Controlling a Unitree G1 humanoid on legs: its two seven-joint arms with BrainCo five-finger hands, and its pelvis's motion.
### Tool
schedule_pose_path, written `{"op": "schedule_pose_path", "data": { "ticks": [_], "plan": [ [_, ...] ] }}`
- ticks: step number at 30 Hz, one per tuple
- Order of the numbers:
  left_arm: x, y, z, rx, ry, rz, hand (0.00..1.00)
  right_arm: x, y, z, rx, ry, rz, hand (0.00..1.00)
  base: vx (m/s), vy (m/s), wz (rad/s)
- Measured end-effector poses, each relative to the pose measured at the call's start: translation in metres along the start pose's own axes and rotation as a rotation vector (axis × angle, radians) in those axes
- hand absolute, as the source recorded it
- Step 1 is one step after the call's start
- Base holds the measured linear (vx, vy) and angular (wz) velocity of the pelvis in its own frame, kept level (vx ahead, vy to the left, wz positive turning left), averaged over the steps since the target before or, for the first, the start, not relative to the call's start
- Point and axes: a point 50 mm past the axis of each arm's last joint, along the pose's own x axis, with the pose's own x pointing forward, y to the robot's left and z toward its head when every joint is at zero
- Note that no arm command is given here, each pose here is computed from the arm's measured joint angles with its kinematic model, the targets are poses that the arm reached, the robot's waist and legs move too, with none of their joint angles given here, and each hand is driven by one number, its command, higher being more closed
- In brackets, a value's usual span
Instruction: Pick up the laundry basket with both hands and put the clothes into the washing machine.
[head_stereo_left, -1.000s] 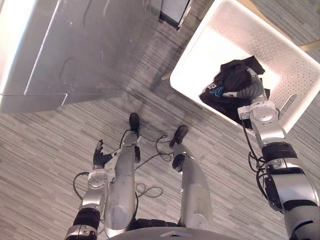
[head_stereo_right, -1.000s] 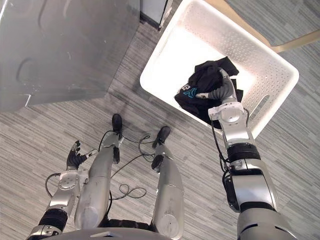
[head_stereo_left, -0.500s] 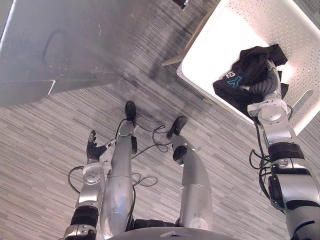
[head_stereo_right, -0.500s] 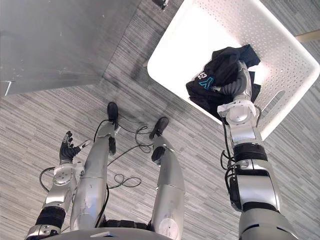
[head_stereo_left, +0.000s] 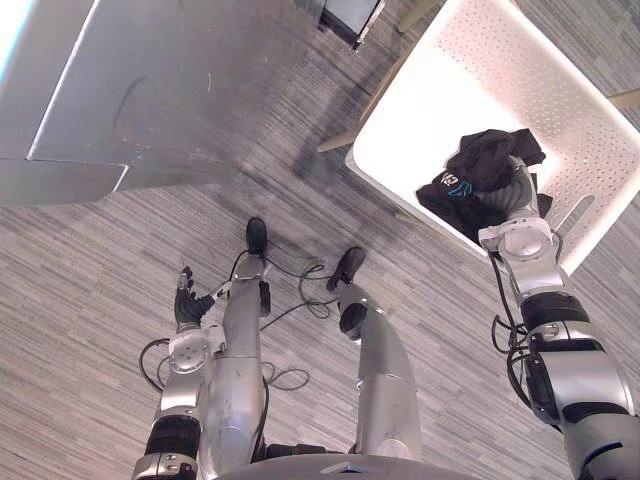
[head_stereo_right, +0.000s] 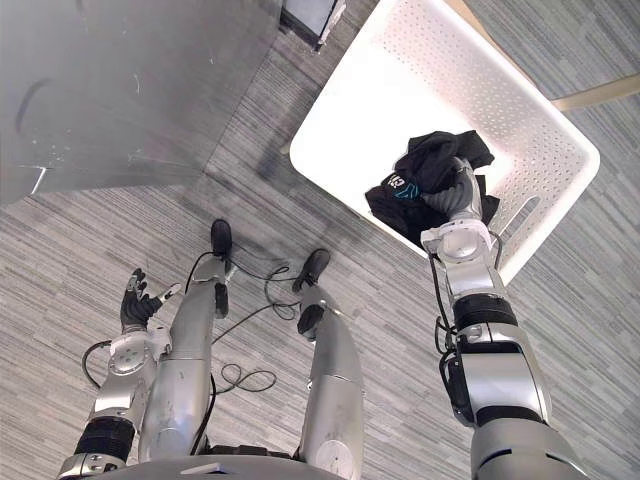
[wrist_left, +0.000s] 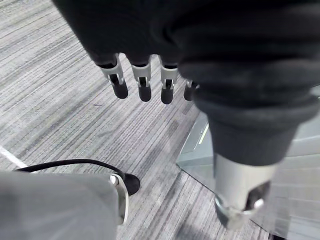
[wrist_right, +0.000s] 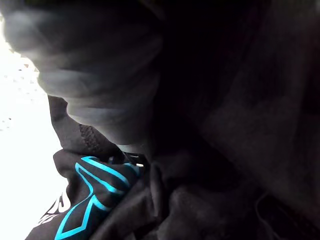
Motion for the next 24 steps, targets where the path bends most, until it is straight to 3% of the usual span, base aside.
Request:
{"op": "schedule_pose_path", "data": {
  "ticks": [6,10,17,24],
  "plan": [
    [0.000,0.001,-0.001,-0.014,0.008,0.005,0.00,-0.004,0.006,-0.006,0.109,0.034,0.002,1.00,0.05,-0.025,-0.08],
    [-0.001,0.000,-0.003,-0.035,0.019,0.010,0.00,-0.004,0.000,-0.009,0.289,0.071,-0.065,1.00,0.07,-0.022,-0.03],
    [-0.004,-0.006,-0.010,-0.049,0.062,0.027,0.00,-0.007,-0.003,-0.002,1.008,0.095,-0.281,1.00,0.07,-0.024,-0.04],
    [-0.004,-0.010,-0.009,-0.083,0.070,0.036,0.00,-0.008,0.002,0.016,1.532,0.027,-0.352,1.00,0.05,-0.029,-0.03]
  ]
}}
